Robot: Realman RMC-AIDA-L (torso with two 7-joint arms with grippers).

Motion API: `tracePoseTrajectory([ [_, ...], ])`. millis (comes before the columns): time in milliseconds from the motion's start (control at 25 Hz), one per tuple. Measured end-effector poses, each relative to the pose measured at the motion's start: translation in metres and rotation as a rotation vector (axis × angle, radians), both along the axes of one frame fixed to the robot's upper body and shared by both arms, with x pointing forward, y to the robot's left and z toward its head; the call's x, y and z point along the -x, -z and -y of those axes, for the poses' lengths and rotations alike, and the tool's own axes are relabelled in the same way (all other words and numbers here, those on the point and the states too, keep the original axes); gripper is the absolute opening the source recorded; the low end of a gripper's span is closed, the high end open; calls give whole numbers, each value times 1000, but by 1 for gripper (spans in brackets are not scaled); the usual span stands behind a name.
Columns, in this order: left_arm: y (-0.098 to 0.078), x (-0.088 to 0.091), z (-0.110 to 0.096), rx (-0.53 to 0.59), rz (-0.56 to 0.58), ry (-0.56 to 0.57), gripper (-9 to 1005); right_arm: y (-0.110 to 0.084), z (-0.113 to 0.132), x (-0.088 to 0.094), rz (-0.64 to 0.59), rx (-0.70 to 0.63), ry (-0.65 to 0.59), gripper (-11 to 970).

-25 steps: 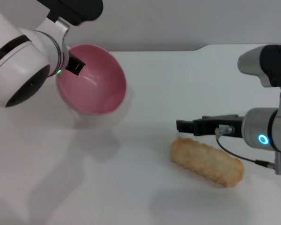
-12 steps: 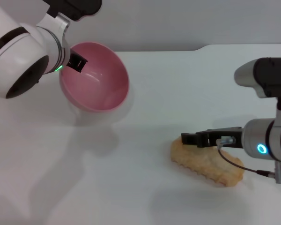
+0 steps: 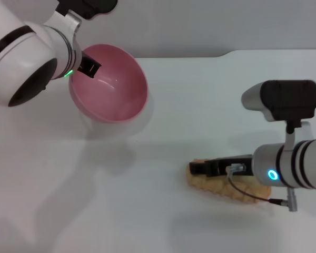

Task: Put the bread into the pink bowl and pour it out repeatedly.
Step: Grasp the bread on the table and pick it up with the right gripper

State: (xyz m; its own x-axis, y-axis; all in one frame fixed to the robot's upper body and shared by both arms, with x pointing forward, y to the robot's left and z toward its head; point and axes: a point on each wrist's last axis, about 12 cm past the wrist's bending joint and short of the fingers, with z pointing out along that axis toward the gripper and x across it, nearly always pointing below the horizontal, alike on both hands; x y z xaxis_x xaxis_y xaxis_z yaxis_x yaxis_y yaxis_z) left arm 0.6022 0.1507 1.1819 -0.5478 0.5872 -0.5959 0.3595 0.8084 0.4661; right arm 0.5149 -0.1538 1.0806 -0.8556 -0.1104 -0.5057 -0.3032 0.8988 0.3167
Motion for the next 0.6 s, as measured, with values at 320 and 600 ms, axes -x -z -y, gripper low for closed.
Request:
tracePoseTrajectory([
  [320, -3, -2, -1, 18, -4, -8, 47, 14, -10, -6, -31, 12, -42, 712],
  [600, -4, -6, -10, 87, -42, -26, 46, 6, -15, 1, -5, 3, -99, 696],
])
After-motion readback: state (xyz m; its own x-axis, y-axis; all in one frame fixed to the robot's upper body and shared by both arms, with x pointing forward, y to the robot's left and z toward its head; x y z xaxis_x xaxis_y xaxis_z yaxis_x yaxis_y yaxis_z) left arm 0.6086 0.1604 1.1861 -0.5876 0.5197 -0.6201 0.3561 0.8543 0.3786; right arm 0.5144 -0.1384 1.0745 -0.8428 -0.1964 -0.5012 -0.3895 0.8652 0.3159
